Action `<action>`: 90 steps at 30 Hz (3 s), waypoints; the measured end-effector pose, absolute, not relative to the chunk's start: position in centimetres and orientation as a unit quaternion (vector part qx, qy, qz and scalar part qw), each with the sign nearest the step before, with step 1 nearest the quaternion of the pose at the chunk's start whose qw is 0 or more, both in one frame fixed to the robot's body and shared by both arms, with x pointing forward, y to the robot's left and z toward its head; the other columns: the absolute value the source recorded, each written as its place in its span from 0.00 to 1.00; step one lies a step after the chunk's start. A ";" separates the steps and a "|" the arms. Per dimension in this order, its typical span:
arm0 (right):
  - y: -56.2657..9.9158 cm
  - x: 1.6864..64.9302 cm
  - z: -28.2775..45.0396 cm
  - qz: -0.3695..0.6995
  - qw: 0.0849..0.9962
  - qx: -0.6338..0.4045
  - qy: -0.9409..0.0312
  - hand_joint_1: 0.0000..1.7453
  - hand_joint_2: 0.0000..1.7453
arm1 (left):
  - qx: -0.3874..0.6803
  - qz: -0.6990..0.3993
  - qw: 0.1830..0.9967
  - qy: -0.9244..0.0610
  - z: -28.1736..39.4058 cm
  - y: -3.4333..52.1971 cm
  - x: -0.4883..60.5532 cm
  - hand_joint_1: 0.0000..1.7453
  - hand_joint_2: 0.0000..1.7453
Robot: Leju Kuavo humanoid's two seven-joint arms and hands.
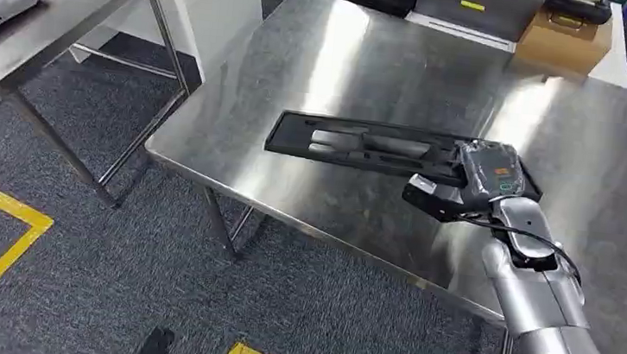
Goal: Take the parts from the cabinet and place them on the table.
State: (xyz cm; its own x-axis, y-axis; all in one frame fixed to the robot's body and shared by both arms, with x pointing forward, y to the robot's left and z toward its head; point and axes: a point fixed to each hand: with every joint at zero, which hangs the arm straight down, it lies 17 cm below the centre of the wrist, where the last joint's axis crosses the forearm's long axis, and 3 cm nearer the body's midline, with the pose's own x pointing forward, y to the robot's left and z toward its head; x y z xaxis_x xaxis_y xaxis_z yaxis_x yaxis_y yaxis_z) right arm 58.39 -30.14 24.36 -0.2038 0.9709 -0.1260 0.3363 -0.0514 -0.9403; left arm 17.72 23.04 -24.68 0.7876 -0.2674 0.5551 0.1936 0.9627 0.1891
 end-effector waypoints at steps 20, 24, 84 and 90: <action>-40.9 57.1 20.9 0.471 0.383 -0.615 -0.504 0.99 1.00 | 0.077 -0.115 0.918 -0.371 -23.1 22.2 19.4 0.00 1.00; -40.6 57.2 20.9 0.471 0.383 -0.613 -0.506 0.99 1.00 | 0.067 -0.112 0.920 -0.370 -23.1 21.9 19.4 0.00 1.00; -42.5 56.6 11.7 0.440 0.594 -0.419 -0.527 0.00 0.00 | 0.095 -0.088 0.917 -0.377 -22.8 23.3 20.1 0.00 0.00; -41.1 56.9 12.2 0.430 0.621 -0.385 -0.530 0.00 0.00 | 0.096 -0.088 0.920 -0.370 -23.0 23.6 19.9 0.00 0.00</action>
